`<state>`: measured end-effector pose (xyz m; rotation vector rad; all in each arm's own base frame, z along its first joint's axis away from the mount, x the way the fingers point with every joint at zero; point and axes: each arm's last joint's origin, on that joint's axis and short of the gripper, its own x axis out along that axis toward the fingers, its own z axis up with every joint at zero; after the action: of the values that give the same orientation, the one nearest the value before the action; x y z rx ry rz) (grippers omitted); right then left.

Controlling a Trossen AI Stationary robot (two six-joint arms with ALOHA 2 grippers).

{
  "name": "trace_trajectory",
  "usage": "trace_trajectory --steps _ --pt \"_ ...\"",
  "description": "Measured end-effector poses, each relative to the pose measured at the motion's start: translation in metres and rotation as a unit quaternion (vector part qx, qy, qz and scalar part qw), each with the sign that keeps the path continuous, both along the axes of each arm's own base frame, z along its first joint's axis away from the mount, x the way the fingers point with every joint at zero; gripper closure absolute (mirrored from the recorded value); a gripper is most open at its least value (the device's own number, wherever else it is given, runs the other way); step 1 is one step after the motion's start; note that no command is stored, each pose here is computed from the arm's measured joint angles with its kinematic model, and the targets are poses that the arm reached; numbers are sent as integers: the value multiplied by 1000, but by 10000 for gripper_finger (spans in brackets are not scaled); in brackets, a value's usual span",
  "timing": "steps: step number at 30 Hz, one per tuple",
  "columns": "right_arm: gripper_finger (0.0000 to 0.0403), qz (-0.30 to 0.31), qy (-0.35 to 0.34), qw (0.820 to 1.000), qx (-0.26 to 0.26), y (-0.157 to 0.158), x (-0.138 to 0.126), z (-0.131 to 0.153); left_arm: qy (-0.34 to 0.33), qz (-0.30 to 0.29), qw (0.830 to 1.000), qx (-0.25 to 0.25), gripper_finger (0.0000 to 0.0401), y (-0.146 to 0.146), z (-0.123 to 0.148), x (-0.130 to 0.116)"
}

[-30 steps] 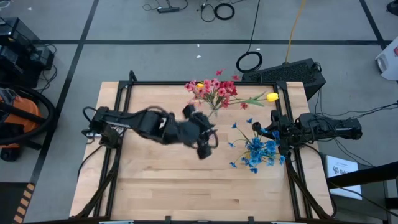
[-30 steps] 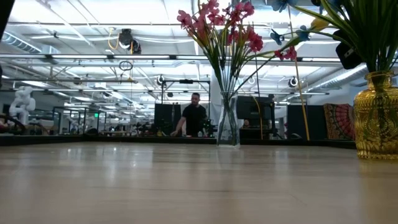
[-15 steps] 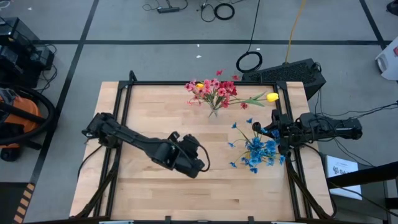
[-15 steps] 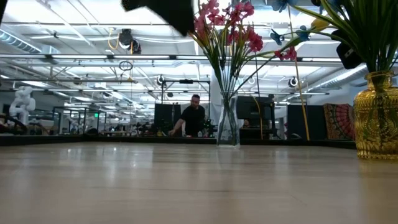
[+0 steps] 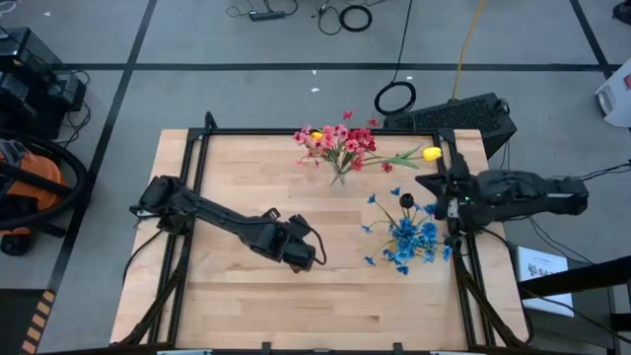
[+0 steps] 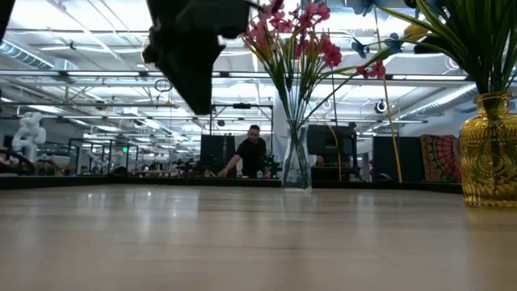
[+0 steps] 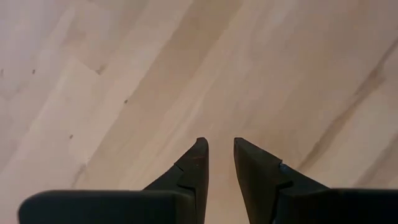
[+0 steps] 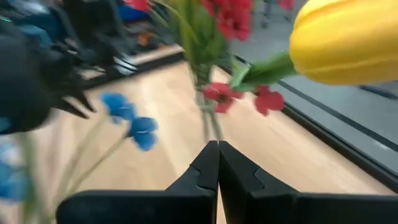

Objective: Sort flowers into vase by color
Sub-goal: Put the yellow flower into the transparent vase

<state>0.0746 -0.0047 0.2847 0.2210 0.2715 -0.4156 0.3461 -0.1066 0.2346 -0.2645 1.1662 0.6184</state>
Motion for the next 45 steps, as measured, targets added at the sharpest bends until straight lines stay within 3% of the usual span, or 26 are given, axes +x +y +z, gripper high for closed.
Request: trace_trajectory --steps 5,12,17,23,28,38,45 --pt "403 -88 72 993 22 -2 14 5 -4 -45 999 -14 318 9 -15 -3" --pt "403 -130 97 984 73 -5 0 10 -125 -65 989 -40 318 27 -31 -31" --pt "403 -159 44 982 91 -8 -16 13 -241 -59 967 -56 318 39 -38 -68" --pt "403 -204 -26 977 48 -11 -17 25 -347 -38 935 -65 318 51 -43 -101" --pt "403 -209 -59 976 -1 -12 0 39 -362 -33 930 -61 318 56 -41 -107" --pt "403 -173 -80 980 -49 -12 47 53 -355 -56 932 -55 318 57 -40 -107" --pt "403 -154 -38 986 -60 -19 85 42 -348 -67 934 -56 318 60 -41 -107"
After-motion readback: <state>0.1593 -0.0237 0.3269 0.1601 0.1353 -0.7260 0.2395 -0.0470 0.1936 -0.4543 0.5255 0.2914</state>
